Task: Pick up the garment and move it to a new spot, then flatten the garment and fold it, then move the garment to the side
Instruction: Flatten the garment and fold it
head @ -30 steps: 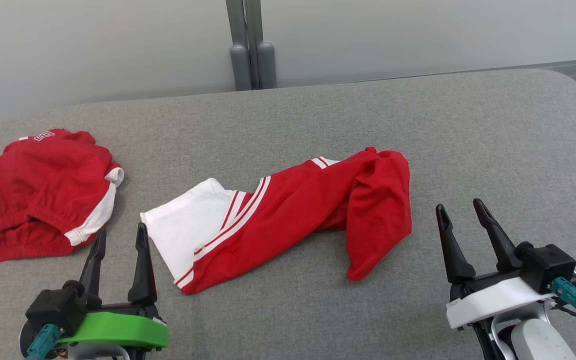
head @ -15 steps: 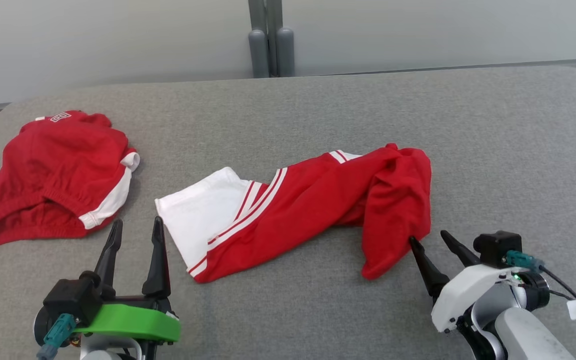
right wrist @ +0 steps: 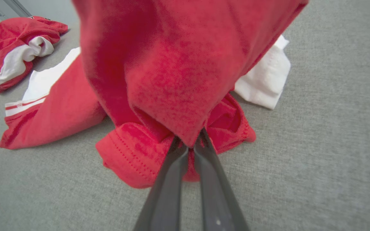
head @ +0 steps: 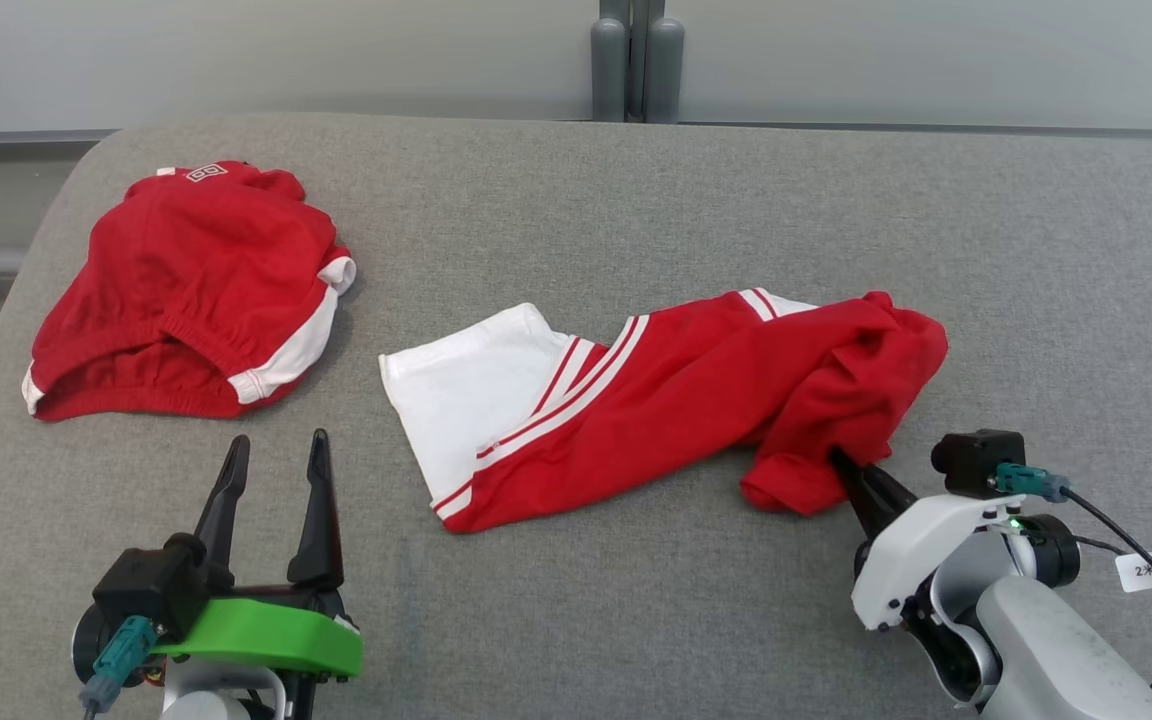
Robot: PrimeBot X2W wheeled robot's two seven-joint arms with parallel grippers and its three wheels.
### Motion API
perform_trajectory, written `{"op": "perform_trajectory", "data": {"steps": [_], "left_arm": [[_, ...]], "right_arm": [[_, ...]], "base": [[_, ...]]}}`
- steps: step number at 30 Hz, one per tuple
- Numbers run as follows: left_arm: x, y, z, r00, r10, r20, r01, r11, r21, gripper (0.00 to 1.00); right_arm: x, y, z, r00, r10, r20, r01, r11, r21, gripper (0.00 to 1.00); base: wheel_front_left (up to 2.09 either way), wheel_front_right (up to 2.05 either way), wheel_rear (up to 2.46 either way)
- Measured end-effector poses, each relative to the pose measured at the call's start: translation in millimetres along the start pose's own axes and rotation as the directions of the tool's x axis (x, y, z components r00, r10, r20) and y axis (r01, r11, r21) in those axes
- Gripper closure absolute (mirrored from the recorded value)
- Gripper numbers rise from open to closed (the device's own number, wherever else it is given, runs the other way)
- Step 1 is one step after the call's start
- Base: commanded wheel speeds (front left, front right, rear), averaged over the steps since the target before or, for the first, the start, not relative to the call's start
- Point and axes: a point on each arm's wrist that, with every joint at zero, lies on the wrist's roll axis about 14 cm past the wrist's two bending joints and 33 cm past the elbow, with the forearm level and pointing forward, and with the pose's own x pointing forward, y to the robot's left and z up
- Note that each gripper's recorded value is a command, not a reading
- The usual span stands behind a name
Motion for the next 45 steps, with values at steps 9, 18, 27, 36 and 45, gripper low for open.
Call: {"op": "perform_trajectory", "data": {"steps": [9,18,27,36,45], "left_arm": [[0.5,-5.2,-1.1,1.0,-0.012,-0.002,0.012,1.0,-0.012,0.0],[17.1,-13.0,-17.6,0.999,-0.032,-0.043,0.03,0.999,-0.032,0.0],[34.8,0.1,-33.9,0.996,-0.002,-0.085,0.001,1.0,-0.019,0.0],[37.4,6.0,-40.6,0.995,0.014,-0.103,-0.015,1.0,-0.012,0.0],[21.7,-1.5,-26.0,0.998,-0.001,-0.065,-0.001,1.0,-0.026,0.0]], "right_arm": [[-8.6,-25.6,58.0,0.99,-0.009,0.14,0.028,0.991,-0.132,1.0],[10.4,-95.3,129.1,0.985,-0.116,0.127,0.147,0.952,-0.268,1.0],[64.9,-125.6,133.5,0.99,-0.142,0.014,0.138,0.923,-0.36,0.64],[87.9,-130.8,154.7,0.968,-0.135,0.213,0.203,0.918,-0.34,0.0],[44.4,-98.5,134.8,0.952,-0.1,0.291,0.167,0.962,-0.216,0.0]], "base": [[0.0,0.0,0.0],[0.0,0.0,0.0],[0.0,0.0,0.0],[0.0,0.0,0.0],[0.0,0.0,0.0]]}}
